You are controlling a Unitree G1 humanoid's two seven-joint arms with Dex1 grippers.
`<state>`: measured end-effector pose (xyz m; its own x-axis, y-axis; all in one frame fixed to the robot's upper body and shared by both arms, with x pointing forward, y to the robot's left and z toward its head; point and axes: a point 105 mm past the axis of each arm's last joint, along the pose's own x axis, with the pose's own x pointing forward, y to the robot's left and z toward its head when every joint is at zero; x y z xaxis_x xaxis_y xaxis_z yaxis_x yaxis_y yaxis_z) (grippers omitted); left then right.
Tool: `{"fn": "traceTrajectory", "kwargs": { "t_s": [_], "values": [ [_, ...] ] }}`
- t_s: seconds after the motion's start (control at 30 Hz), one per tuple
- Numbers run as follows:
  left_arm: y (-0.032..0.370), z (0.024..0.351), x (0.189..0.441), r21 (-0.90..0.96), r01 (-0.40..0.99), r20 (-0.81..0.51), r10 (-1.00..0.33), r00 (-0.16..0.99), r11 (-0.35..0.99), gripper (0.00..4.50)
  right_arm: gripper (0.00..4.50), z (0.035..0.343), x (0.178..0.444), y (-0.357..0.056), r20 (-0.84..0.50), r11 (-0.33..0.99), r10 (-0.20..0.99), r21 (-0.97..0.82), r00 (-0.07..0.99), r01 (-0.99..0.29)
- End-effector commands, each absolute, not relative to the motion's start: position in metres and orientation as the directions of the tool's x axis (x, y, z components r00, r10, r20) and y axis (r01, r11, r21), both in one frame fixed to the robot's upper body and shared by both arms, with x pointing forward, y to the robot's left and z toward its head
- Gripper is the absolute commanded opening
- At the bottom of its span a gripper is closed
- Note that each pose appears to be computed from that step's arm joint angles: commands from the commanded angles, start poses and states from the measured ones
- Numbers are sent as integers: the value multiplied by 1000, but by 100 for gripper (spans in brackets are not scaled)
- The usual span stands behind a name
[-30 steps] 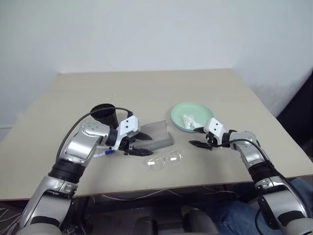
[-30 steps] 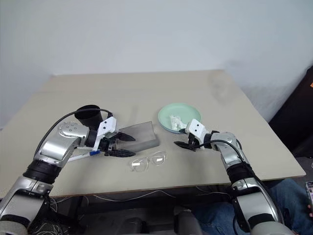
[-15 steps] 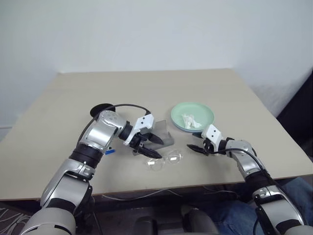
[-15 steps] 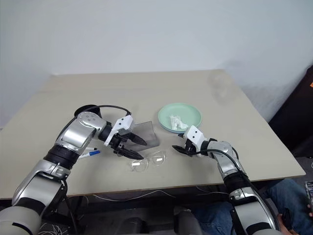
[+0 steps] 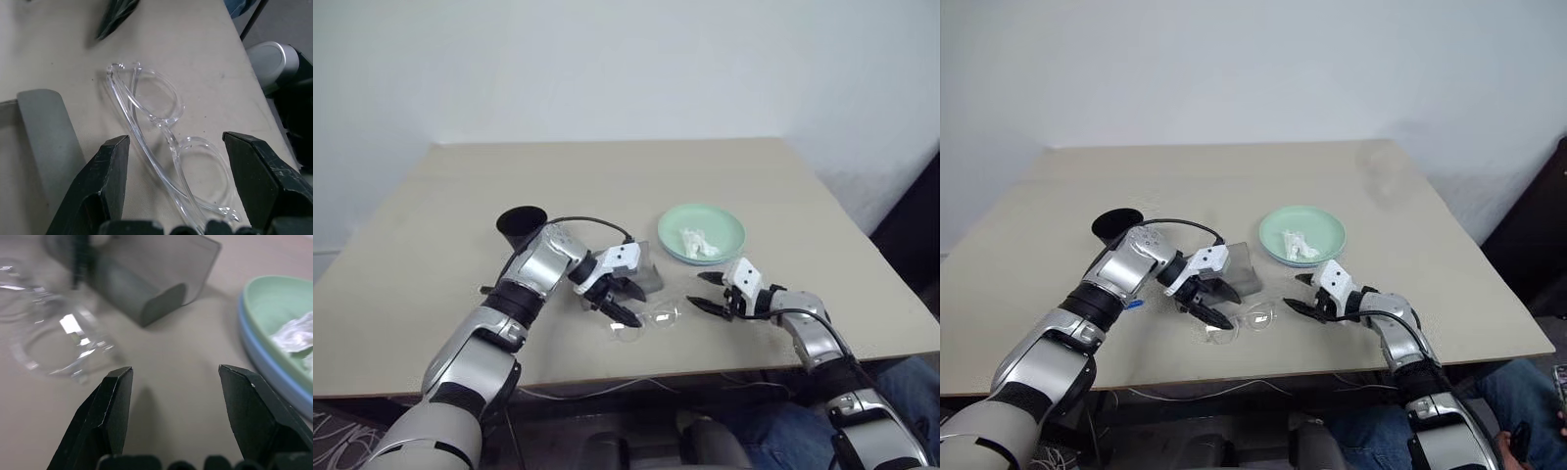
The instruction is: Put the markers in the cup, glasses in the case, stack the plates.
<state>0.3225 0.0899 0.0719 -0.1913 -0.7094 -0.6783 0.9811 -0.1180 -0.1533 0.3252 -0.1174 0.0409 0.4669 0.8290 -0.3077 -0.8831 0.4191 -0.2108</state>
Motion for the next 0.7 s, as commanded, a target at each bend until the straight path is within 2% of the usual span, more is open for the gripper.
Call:
{"fn": "traceTrajectory", "kwargs": {
  "t_s": [0.03,0.23,0.7],
  "values": [
    [86,84,329,-107,984,-686,-707,-175,-140,320,302,62,325,-122,-256,396,858,-222,446,-891],
    [86,80,331,-114,985,-685,-708,-171,-127,320,302,65,314,-126,-262,350,886,-167,384,-922],
    [75,80,335,-136,984,-669,-723,-174,-111,320,302,55,310,-122,-283,361,873,-173,398,-916]
  ]
}}
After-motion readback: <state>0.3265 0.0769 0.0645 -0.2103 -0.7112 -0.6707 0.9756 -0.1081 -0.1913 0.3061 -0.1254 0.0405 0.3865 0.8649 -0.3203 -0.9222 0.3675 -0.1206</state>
